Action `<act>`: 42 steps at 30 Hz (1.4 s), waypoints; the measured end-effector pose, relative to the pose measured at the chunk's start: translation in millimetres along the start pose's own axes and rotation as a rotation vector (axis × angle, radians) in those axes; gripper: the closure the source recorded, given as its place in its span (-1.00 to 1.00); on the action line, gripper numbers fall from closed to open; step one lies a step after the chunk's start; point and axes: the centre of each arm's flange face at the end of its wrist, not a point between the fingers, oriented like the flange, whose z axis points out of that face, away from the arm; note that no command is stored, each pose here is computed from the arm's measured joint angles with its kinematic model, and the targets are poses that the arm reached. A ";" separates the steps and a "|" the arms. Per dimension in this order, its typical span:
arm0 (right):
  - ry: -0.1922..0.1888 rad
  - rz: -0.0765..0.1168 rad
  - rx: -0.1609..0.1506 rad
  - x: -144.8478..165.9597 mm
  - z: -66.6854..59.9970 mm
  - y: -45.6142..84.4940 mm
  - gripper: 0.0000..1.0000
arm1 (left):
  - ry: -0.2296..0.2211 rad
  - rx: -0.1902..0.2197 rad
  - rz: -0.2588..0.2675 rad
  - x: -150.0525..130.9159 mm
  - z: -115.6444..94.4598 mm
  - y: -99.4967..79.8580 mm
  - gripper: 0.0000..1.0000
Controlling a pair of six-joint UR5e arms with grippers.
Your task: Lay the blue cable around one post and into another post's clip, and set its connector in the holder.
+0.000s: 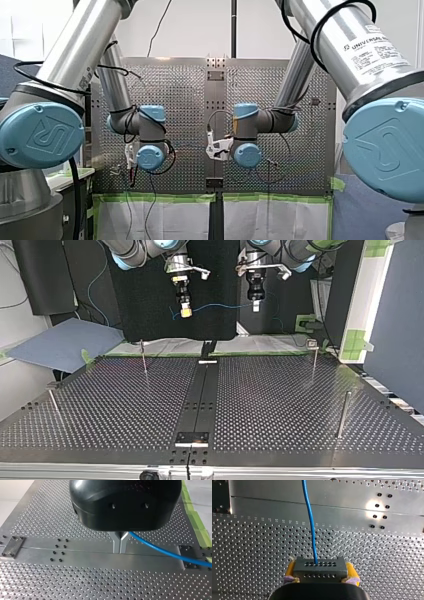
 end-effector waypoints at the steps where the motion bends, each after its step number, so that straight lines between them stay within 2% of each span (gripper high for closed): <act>1: 0.000 0.000 0.000 0.0 0.0 0.0 1.00 | 0.000 0.000 0.000 0.0 0.0 0.0 1.00; 28: 0.000 0.000 0.002 0.4 -0.9 -0.6 1.00 | 0.000 0.008 0.000 0.2 -2.8 -1.8 1.00; 30: -0.006 0.002 0.009 -1.6 -2.6 -2.6 1.00 | -0.004 0.014 -0.001 -1.2 -5.8 -2.5 1.00; 34: -0.055 0.014 0.039 -17.3 -11.4 -10.5 1.00 | -0.024 0.029 -0.013 -8.1 -16.7 -1.9 1.00; 37: -0.099 0.020 0.047 -31.1 -16.9 -12.1 1.00 | -0.032 0.033 -0.019 -13.7 -25.8 2.7 1.00; 42: -0.180 0.007 0.053 -56.4 -27.0 -12.2 1.00 | -0.036 0.034 -0.022 -21.9 -40.8 12.5 1.00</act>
